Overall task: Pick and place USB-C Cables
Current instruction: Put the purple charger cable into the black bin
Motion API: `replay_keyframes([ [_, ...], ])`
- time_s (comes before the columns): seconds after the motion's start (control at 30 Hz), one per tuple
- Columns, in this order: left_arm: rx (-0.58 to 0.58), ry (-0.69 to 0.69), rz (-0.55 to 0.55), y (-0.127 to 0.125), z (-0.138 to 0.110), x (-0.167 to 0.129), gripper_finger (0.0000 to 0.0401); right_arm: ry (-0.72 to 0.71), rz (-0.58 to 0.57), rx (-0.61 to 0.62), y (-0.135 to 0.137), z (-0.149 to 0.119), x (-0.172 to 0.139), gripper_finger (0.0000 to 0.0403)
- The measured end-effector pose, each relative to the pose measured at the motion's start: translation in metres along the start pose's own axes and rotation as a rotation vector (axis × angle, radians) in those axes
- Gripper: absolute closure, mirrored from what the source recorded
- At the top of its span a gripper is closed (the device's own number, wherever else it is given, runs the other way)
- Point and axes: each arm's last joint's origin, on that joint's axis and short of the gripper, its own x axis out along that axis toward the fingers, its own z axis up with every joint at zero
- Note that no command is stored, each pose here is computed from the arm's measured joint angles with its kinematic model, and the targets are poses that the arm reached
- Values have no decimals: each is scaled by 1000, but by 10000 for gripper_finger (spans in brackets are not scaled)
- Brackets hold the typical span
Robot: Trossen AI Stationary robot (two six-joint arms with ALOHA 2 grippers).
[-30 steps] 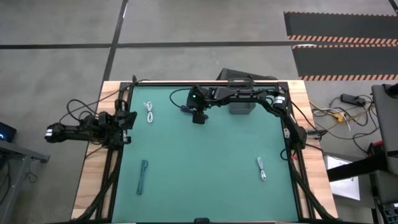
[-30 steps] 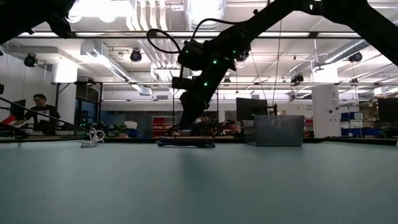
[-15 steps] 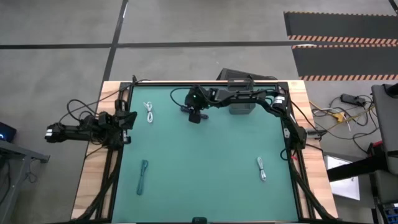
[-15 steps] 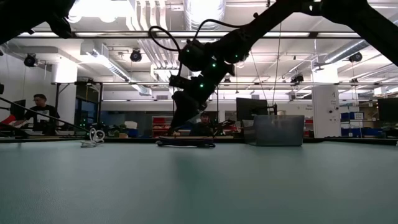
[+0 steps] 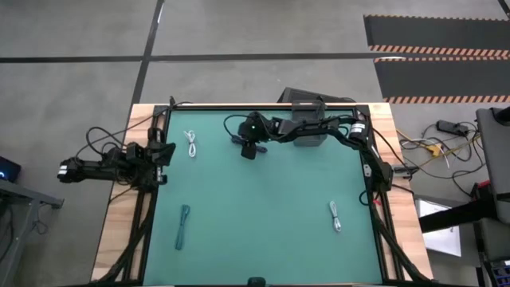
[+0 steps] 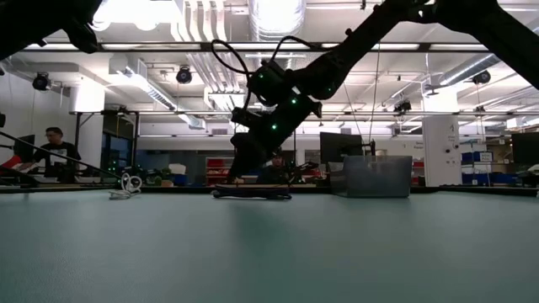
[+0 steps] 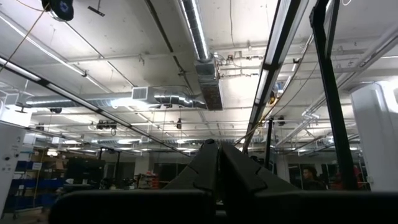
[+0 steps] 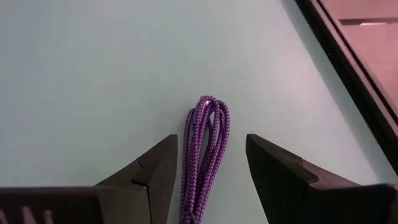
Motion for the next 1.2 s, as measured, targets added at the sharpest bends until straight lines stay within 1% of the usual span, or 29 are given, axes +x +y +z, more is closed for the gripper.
replay_keyframes([
  [0.2,-10,0,0,0,0,0,401,-39,-15,15,2,-12,4,220],
  [0.43,-10,0,0,0,0,0,401,-17,-37,24,5,-27,6,220],
  [0.6,-10,0,0,0,0,0,401,-47,-42,26,5,-26,6,220],
  [0.97,-9,0,0,0,0,0,401,-42,-39,31,5,-26,6,220],
  [1.2,-9,0,1,0,0,0,401,53,-17,30,3,-19,3,227],
])
